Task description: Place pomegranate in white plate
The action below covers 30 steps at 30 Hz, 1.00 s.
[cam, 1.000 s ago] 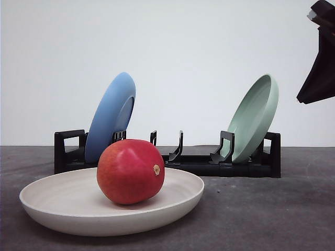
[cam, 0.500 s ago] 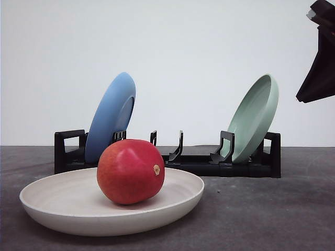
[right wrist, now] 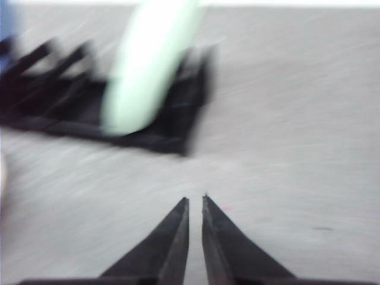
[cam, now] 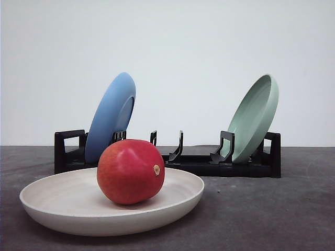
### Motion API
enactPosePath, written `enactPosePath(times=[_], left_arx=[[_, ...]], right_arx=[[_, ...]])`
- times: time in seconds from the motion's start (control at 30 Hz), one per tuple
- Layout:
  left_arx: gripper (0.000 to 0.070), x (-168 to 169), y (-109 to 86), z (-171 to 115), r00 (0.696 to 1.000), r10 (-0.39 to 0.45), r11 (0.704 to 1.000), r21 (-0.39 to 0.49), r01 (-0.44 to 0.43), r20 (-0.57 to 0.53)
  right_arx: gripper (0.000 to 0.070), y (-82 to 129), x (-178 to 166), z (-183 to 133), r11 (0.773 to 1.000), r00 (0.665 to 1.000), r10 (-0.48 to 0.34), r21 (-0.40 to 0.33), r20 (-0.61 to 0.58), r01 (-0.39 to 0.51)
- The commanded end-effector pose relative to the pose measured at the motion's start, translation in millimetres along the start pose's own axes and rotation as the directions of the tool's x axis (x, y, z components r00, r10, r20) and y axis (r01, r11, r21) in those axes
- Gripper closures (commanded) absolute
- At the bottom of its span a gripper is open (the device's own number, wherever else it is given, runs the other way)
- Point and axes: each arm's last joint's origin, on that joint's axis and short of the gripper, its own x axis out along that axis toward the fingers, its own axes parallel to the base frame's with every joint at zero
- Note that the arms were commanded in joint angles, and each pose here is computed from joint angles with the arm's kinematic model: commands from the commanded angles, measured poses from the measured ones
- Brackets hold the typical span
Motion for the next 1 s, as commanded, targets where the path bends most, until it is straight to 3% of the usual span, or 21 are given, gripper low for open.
enactPosePath(times=[0.0,0.17,0.37,0.97], left_arx=[[0.0683,0.8,0.1,-2.4,1.000,0.000,1.000,0.009,0.000,-0.001],[0.0683,0.8,0.1,-2.4,1.000,0.000,1.000,0.009,0.000,-0.001],[0.0683,0.8,0.1,-2.4,1.000,0.000,1.000,0.009,0.000,-0.001],[0.0683,0.8,0.1,-2.4,1.000,0.000,1.000,0.009,0.000,-0.001]], right_arx=[[0.0665,-2.5,-2.3,-5.1,1.000,0.997,-0.027,-0.004,0.065,0.028],[0.0665,-9.9,-5.2,-21.9,0.994,0.980,-0.112,0.014,0.168,0.111],[0.0665,-14.3,-6.4,-28.0,0.985,0.966,-0.170,0.038,0.196,0.166],[0.0665,-14.9,-6.6,-27.5,0.984,0.963,-0.180,0.041,0.201,0.175]])
